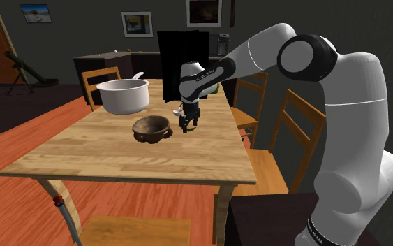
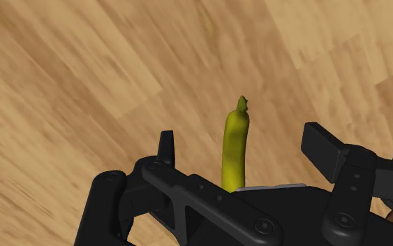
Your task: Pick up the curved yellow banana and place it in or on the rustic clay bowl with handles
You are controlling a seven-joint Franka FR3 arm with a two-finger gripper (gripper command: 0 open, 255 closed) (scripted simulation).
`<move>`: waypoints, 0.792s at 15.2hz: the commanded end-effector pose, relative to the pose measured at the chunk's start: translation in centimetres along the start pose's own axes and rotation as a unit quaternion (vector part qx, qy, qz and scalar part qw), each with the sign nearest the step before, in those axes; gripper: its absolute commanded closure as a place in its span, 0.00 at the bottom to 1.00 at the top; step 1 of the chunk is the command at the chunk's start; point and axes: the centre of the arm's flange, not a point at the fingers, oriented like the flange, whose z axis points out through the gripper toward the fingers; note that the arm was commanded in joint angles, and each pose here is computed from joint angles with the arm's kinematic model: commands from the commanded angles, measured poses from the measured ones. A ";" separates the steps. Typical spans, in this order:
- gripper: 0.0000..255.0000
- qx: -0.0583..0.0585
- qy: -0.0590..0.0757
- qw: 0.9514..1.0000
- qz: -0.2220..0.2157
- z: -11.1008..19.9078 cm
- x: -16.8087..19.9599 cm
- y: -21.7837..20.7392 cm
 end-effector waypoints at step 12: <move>1.00 0.000 0.000 1.000 0.000 0.0 0.0 0.0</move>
